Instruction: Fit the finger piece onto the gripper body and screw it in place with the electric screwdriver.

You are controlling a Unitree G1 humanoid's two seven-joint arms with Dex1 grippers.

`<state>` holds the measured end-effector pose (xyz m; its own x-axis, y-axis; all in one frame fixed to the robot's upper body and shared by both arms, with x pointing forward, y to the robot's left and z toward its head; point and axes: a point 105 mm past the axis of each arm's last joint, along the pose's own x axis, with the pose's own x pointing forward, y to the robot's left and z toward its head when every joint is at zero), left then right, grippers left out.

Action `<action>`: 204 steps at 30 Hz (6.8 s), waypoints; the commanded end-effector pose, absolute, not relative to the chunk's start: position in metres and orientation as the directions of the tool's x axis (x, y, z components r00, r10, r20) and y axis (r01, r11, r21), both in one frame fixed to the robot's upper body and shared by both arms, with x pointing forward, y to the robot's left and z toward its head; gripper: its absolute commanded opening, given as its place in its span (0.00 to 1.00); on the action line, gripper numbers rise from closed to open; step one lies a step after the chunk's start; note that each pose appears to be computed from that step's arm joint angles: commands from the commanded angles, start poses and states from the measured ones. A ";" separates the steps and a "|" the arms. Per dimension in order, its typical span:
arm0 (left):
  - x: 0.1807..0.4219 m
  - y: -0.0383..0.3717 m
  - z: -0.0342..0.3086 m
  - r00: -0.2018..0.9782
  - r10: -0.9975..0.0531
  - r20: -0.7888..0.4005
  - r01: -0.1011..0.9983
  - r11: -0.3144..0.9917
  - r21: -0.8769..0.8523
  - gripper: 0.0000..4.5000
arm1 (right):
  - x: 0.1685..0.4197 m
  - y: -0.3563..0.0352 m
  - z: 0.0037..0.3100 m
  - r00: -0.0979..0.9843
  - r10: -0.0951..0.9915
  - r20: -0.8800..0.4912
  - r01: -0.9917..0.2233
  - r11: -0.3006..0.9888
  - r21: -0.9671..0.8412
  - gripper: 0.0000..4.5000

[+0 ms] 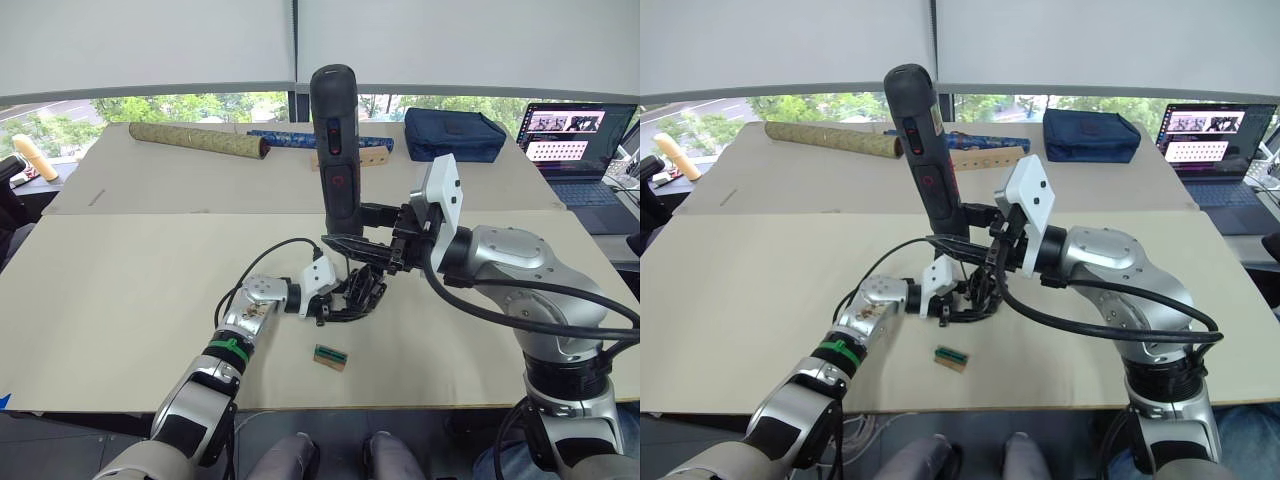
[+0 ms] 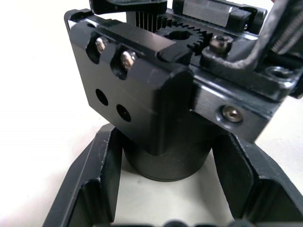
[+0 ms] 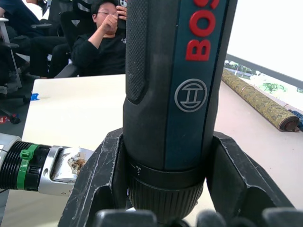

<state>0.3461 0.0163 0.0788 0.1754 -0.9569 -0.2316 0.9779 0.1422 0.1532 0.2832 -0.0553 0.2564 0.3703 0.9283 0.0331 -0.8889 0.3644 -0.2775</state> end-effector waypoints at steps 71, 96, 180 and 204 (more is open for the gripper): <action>0.352 0.012 0.092 0.192 -0.960 -0.203 0.972 0.158 0.173 0.51 | 0.279 -0.059 0.274 0.382 0.914 0.135 -0.873 0.405 -0.273 0.42; 0.351 0.012 0.091 0.193 -0.960 -0.201 0.973 0.160 0.169 0.51 | 0.276 -0.059 0.259 0.363 0.925 0.111 -0.860 0.379 -0.341 0.42; 0.355 0.011 0.092 0.204 -0.959 -0.197 0.970 0.171 0.171 0.51 | 0.282 -0.062 0.237 0.415 0.905 0.094 -0.857 0.424 -0.293 0.42; 0.362 0.010 0.099 0.223 -0.957 -0.188 0.965 0.190 0.179 0.51 | 0.297 -0.077 0.186 0.414 0.904 -0.109 -0.906 0.399 -0.139 0.42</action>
<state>0.3520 0.0123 0.0767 0.1905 -0.9519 -0.2400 0.9787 0.1650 0.1223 0.2871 -0.0676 0.2262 0.3778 0.9249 0.0434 -0.8900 0.3756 -0.2584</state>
